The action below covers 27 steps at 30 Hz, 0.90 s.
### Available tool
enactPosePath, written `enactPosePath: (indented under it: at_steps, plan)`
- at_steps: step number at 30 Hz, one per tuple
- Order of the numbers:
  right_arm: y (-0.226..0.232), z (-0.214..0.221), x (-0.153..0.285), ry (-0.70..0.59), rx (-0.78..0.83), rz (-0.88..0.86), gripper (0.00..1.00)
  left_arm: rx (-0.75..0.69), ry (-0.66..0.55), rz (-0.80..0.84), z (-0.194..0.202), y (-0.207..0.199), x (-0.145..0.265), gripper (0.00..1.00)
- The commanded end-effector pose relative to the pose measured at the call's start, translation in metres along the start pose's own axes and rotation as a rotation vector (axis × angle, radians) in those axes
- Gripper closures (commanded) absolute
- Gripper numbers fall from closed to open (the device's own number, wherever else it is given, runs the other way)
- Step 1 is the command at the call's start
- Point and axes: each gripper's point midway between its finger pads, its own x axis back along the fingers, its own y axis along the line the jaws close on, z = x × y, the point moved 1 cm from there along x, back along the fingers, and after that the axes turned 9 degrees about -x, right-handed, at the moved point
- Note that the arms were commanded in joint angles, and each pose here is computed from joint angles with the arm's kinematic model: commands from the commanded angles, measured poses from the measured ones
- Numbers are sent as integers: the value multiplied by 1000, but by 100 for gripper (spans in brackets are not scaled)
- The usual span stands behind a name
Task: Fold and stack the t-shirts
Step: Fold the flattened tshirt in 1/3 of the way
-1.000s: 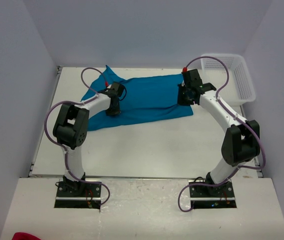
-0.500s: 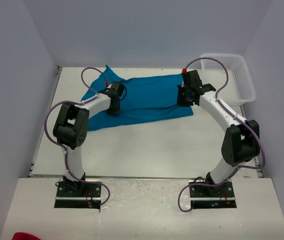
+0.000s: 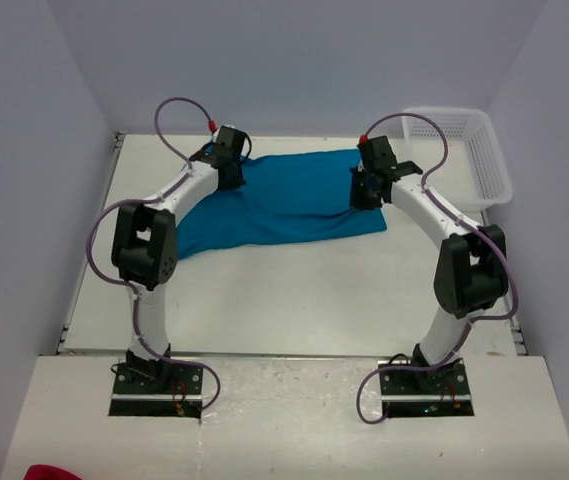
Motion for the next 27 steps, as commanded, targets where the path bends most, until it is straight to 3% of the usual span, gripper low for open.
enactPosePath:
  at_steps: [1, 3, 4, 6, 7, 9, 13, 17, 20, 21, 23, 24, 27]
  plan:
    - [10, -22, -1, -31, -13, -16, 95, 16, -60, -2, -36, 16, -25, 85]
    - [15, -30, -3, -43, -8, -23, 91, 28, -84, 39, -55, 17, -31, 61]
    - [12, -30, -9, -31, -11, -11, 88, 25, -76, 32, -54, 17, -38, 39]
    - [12, -39, -9, -40, -10, -3, 84, 16, -100, 63, -61, 12, -36, 19]
    - [7, -39, -10, -29, -13, 18, 81, 11, -111, 79, -64, 10, -31, 1]
    - [3, -45, -10, -41, -20, 41, 71, 17, -99, 82, -58, 11, -28, 0]
    - [-9, -50, -11, -30, -45, 54, 70, 63, -95, 65, -44, 18, -1, 0]
    - [-23, -52, -27, 15, -43, 95, 75, 91, -82, 75, -3, 14, 24, 14]
    - [-27, -57, -31, 34, -48, 103, 75, 97, -71, 113, 16, 4, 43, 40]
    - [-36, -56, -37, 54, -62, 120, 75, 97, -74, 132, 17, 1, 51, 60]
    - [-37, -63, -39, 64, -81, 109, 76, 79, -55, 165, 31, -9, 57, 84]
    - [-45, -61, -45, 84, -96, 126, 85, 67, -63, 181, 31, -13, 62, 100]
    - [-52, -63, -50, 94, -116, 140, 100, 5, -60, 261, 39, -38, 73, 100]
